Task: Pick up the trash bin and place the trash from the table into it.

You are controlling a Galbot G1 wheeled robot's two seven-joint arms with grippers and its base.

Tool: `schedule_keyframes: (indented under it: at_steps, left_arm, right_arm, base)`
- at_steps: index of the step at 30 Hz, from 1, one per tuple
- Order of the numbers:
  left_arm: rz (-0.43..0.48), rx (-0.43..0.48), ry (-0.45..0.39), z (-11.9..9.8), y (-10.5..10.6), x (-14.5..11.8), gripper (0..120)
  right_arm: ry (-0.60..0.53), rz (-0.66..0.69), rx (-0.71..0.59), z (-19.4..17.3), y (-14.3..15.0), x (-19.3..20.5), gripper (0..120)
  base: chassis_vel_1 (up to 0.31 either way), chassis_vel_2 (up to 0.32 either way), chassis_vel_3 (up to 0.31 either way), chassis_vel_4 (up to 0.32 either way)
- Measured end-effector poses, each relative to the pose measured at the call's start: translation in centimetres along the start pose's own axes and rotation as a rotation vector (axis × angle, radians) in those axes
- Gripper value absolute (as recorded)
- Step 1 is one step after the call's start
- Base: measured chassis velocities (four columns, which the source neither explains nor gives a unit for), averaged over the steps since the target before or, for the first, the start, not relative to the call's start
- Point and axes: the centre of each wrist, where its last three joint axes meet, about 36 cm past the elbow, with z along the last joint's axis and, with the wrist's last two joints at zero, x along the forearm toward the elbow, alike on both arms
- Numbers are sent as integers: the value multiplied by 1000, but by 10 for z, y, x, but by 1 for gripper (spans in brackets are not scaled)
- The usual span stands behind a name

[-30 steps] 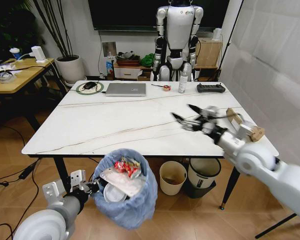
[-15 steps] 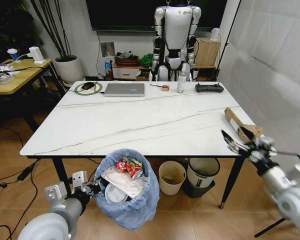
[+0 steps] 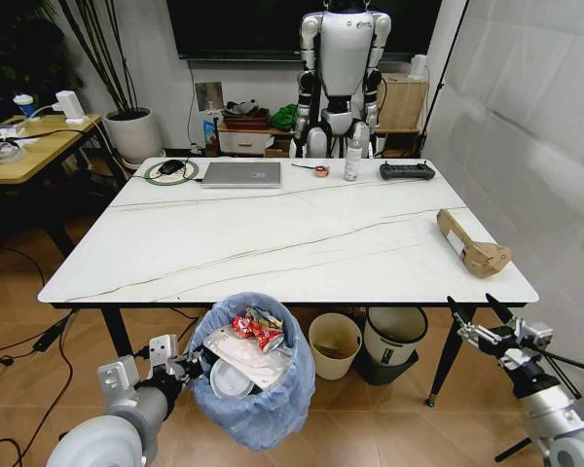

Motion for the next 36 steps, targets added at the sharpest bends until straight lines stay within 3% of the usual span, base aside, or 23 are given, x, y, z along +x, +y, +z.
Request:
schedule_keyframes:
  at_steps: [21,28,36]
  left_arm:
    - [6,0,-3,-1,0,-3,0]
    - [10,5,1,-2,0,-3,0]
    - [10,1,20,1,-1,8,0]
  right_arm:
    - [-13,-22,6,5,-1,-3,100]
    - [-1,-22,66,6,-1,-9,100]
    - [53,-15,168,-17,-12,-68,100]
  base:
    - [-125,-112,121,118]
    - [-40,-46,45,32]
    - [22,8,-21,-5]
